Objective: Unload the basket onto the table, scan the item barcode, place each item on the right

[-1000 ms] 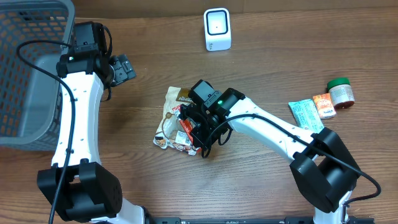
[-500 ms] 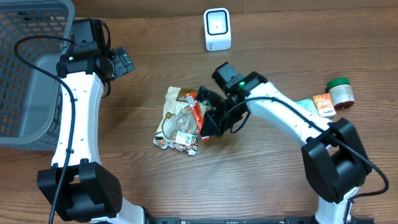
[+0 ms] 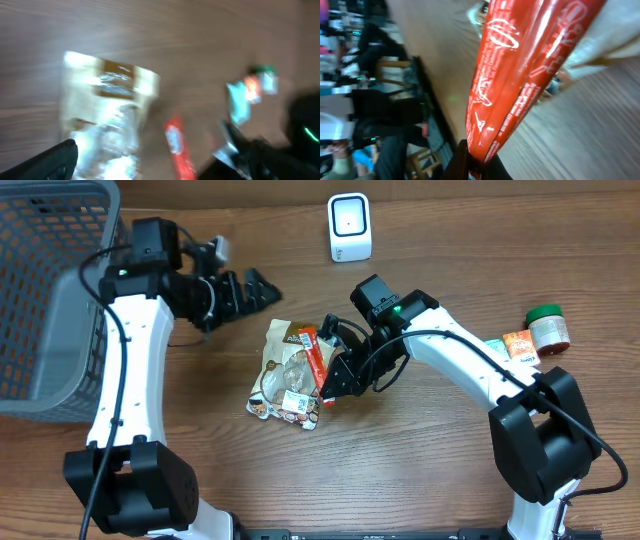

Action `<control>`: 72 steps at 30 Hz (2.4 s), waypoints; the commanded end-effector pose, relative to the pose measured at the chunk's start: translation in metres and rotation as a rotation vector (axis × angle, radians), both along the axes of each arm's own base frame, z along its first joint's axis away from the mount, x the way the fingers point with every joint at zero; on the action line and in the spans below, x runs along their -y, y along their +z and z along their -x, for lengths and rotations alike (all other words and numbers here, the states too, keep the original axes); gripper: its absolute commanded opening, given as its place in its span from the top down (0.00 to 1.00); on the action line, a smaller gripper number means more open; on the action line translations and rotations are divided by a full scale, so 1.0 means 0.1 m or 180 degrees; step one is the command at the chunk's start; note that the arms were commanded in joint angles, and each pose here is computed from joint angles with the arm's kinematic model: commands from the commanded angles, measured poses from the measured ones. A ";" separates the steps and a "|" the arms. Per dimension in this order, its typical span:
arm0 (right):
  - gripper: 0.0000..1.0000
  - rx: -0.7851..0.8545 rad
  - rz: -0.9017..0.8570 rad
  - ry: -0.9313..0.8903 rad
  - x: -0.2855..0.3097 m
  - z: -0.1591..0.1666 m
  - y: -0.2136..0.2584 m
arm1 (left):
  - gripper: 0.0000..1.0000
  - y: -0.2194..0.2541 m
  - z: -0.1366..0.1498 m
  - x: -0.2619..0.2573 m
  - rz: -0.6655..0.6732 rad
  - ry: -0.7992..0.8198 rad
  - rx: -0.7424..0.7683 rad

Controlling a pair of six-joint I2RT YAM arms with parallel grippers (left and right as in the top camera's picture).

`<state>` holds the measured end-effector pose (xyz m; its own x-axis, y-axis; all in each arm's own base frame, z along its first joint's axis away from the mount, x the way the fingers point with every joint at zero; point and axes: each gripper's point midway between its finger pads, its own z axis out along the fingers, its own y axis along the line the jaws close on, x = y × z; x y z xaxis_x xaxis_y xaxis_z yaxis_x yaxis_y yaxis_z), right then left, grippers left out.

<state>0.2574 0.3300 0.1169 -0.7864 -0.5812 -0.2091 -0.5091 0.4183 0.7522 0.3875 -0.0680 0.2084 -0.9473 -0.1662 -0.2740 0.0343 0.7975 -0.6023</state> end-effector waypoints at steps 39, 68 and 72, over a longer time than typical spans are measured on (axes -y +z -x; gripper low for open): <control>0.96 0.0162 -0.1310 0.0140 -0.17 -0.22 0.71 | 0.61 -0.37 0.15 0.61 -0.0129 -0.0229 -0.0266; 0.81 0.0232 -0.1217 0.0110 -0.17 -0.25 0.66 | 0.96 -0.24 0.19 0.78 0.0258 -0.0347 -0.0279; 0.50 0.0297 -0.1221 0.0100 -0.16 -0.29 0.65 | 0.96 -0.22 0.19 0.77 0.0319 -0.0338 -0.0285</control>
<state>0.2834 0.3450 0.1671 -0.7622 -0.4816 -0.4326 -0.5463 0.1200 0.8290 0.3709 -0.1407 0.1865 -0.9763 -0.0852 -0.1990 0.0673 0.7544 -0.6529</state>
